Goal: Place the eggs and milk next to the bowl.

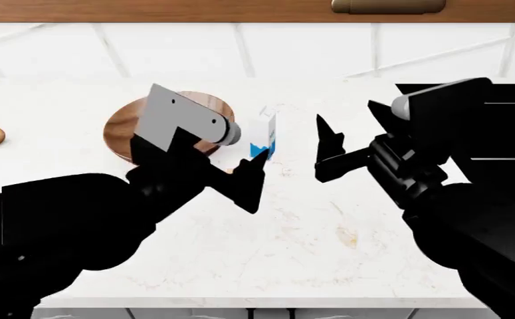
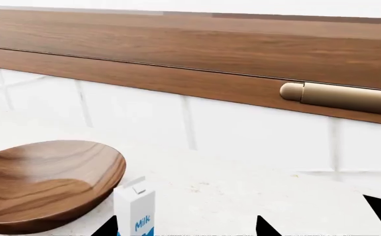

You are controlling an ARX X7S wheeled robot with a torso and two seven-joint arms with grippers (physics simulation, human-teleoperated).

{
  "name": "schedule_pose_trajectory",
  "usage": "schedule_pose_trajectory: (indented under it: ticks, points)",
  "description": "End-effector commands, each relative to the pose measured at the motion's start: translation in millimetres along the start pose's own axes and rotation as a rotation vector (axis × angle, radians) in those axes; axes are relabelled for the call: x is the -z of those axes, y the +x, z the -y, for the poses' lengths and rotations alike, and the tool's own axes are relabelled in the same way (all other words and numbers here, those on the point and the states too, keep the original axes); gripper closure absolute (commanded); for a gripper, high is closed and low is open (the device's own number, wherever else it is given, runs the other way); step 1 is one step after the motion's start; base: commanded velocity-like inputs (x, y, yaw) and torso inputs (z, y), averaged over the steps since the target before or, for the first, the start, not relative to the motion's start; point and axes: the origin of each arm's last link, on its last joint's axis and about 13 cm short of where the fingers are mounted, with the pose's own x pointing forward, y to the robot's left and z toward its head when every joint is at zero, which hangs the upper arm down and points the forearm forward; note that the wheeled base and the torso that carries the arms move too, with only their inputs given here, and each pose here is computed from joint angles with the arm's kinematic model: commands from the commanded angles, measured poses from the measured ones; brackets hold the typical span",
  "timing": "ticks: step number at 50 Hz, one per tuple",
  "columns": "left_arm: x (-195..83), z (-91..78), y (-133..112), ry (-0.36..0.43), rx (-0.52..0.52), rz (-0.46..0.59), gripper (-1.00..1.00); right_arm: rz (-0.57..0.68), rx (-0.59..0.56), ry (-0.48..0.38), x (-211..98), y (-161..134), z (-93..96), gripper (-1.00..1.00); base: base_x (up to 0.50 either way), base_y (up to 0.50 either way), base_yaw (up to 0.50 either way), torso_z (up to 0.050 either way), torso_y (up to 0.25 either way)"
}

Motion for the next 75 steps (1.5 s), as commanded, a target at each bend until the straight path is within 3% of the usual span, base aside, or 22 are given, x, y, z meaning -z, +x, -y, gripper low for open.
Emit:
schedule_pose_trajectory:
  ticks: [1, 9, 15, 21, 63, 75]
  points:
    - [-7.3, 9.1, -38.8, 0.01, -0.12, 0.013, -1.0, -0.006, 0.008, -0.03, -13.4, -22.4, 0.1, -1.0, 0.0, 0.0, 0.0, 0.0, 0.0]
    - [-9.6, 14.2, -67.9, -0.008, -0.215, -0.002, -1.0, -0.035, -0.001, -0.055, -25.6, -40.9, -4.7, -1.0, 0.0, 0.0, 0.0, 0.0, 0.0]
    - [-7.3, 14.6, -79.2, -0.059, -0.256, 0.022, -1.0, -0.022, -0.004, -0.036, -31.9, -48.9, -8.0, -1.0, 0.0, 0.0, 0.0, 0.0, 0.0]
    - [-12.7, 14.8, -86.6, -0.059, -0.28, 0.049, -1.0, -0.01, -0.021, -0.045, -33.9, -52.1, -10.9, -1.0, 0.0, 0.09, 0.0, 0.0, 0.0]
    - [-15.4, 10.3, -84.5, -0.049, -0.308, 0.059, -1.0, 0.008, -0.019, -0.06, -36.0, -54.1, -9.8, -1.0, 0.0, 0.5, 0.0, 0.0, 0.0]
    - [-17.3, 10.2, -82.7, -0.047, -0.297, 0.062, -1.0, 0.011, 0.0, -0.075, -38.7, -54.8, -9.5, -1.0, 0.01, 0.03, 0.0, 0.0, 0.0]
